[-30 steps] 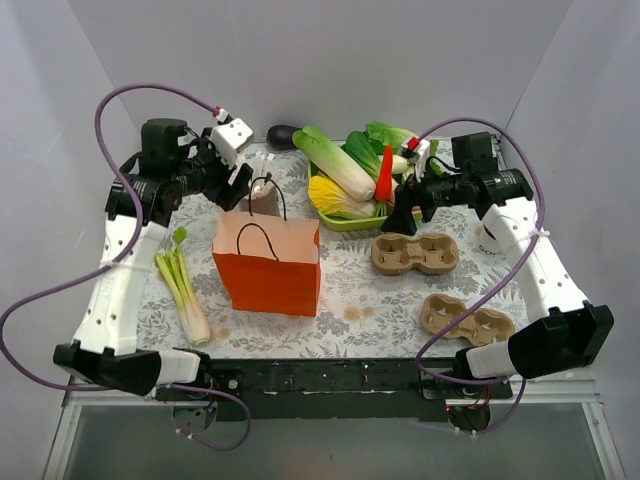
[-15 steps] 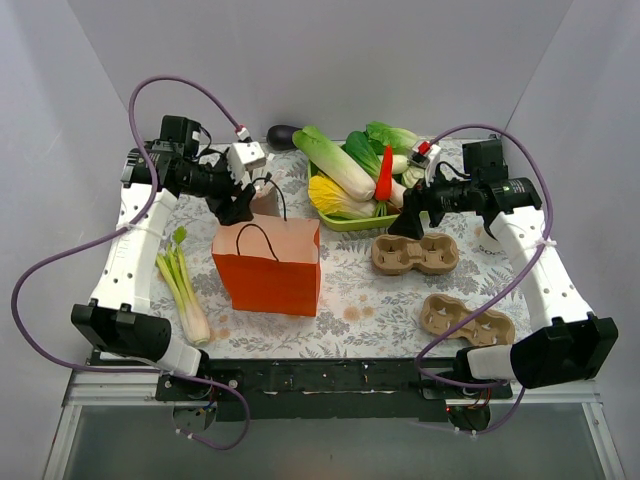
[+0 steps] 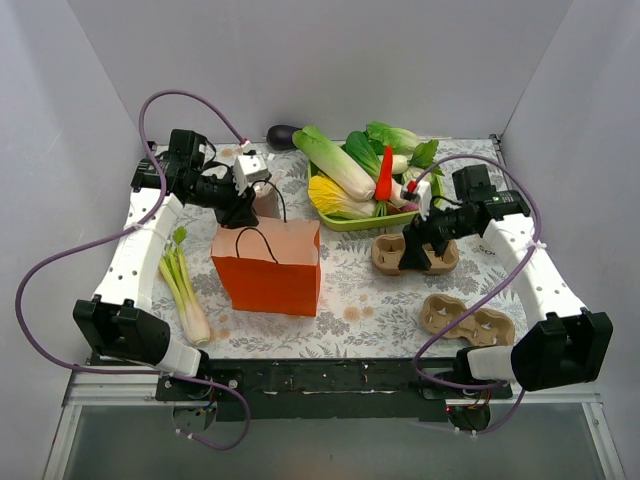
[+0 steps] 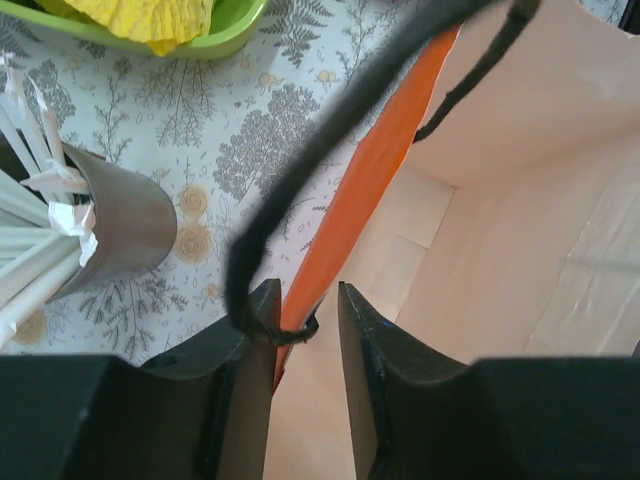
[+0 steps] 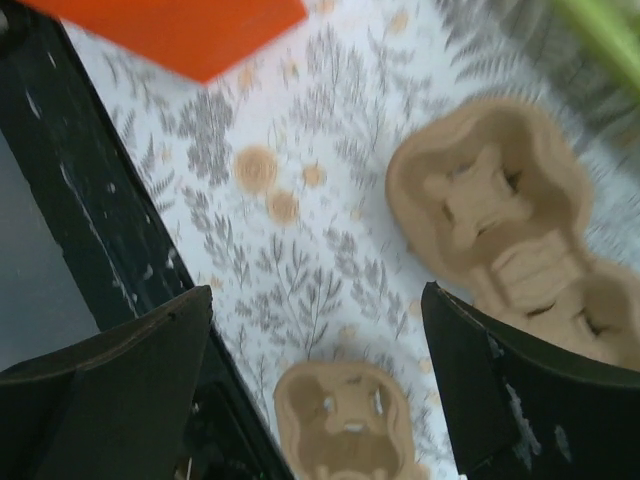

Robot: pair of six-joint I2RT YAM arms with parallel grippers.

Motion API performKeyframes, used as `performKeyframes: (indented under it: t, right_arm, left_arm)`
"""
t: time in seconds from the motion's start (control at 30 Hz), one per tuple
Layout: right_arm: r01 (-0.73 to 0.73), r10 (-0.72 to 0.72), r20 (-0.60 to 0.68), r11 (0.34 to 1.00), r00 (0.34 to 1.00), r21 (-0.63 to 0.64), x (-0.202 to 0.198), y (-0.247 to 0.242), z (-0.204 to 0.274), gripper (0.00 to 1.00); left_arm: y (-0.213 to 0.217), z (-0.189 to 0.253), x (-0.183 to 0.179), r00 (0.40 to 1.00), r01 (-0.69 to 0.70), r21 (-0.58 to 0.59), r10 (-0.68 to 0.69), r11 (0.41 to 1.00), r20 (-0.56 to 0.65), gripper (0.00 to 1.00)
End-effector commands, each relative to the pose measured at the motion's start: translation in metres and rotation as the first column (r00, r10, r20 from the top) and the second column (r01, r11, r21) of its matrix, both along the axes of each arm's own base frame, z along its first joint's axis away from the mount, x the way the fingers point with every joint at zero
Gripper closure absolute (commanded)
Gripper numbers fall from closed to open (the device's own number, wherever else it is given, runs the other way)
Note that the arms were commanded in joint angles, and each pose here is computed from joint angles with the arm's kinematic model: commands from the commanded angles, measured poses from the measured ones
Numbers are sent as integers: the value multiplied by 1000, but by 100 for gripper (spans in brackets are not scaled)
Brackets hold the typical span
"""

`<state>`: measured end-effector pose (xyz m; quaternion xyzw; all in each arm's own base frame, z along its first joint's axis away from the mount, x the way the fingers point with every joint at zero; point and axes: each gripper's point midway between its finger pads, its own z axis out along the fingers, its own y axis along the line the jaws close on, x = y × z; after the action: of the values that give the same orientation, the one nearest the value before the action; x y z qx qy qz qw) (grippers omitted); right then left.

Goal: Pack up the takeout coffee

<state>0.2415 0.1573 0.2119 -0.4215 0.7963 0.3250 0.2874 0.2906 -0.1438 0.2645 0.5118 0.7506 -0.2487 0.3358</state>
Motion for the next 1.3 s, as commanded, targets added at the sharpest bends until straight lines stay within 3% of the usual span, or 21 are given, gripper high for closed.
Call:
performKeyframes:
  t: [0.0,0.13,0.33,0.57,0.7,1.27]
  right_arm:
    - [-107,100,-40,965,994,-241,-40,-45,-43,14]
    - [-50,43,-27,926,999,-373,-42,-83,-59,18]
    - [-154,94,-165,902,982,-404,-78,-105,-86,26]
    - [-286,262,-123,798,957,-531,-98,-133,-111,30]
    - [-281,260,-122,769,958,-574,-107,-144,-121,30]
    - [-297,281,-134,688,950,-662,-105,-165,-141,34]
  left_arm:
    - [-12,14,-8,1000,27,-98,-25,995,17,74]
    - [-9,4,-18,1000,28,-87,-28,996,9,80]
    - [-6,-4,-22,999,24,-77,-22,997,30,81]
    - [-5,-2,-21,999,18,-69,-16,997,27,93]
    - [-8,3,-22,1000,14,-92,-12,996,22,99]
    - [-14,-4,-33,1000,-7,-133,6,991,-14,100]
